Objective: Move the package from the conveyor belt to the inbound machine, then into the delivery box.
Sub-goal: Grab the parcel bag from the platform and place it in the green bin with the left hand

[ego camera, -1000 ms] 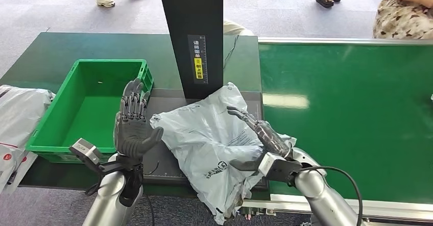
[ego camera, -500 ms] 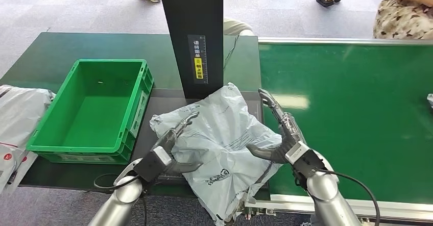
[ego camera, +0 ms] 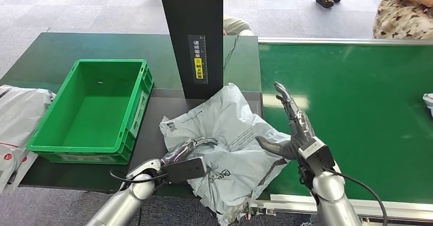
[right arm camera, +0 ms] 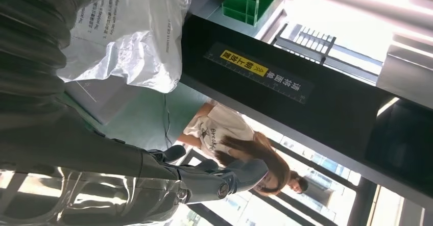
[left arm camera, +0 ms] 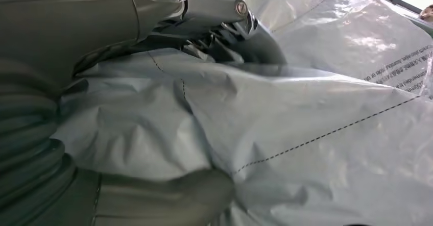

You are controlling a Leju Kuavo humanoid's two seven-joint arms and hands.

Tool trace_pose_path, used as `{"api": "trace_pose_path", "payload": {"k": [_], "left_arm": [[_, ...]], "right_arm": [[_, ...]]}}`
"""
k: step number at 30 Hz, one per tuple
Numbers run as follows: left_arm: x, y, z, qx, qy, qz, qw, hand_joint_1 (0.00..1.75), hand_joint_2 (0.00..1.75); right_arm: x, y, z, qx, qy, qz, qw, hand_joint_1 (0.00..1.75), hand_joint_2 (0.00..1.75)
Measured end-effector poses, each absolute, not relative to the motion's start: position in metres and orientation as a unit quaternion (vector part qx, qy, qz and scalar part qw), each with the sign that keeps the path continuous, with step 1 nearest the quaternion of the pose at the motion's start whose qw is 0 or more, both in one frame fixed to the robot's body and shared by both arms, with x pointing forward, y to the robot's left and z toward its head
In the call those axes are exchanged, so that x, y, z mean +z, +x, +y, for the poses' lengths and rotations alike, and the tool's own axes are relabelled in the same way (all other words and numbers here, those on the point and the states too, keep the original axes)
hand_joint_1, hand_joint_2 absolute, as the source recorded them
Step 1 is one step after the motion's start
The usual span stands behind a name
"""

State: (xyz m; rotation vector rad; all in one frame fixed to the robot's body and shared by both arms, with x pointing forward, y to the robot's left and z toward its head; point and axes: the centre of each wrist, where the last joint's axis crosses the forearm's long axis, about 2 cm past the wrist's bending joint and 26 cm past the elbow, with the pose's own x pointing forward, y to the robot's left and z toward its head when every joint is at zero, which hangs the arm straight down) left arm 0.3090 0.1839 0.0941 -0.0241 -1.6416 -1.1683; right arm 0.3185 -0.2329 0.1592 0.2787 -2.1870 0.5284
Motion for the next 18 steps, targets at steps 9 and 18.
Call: {"api": "trace_pose_path", "payload": {"k": [9, 18], "left_arm": [[0.093, 0.305, 0.192, -0.435, -0.013, -0.741, 0.512, 1.75, 1.75], [0.119, 0.296, 0.205, -0.346, 0.095, -0.838, 0.411, 1.75, 1.75]], "right_arm": [[0.157, 0.311, -0.235, 0.195, 0.108, -0.877, 0.426, 0.00, 1.75], [0.160, 0.303, -0.244, 0.172, 0.101, -0.884, 0.423, 0.00, 1.75]]}}
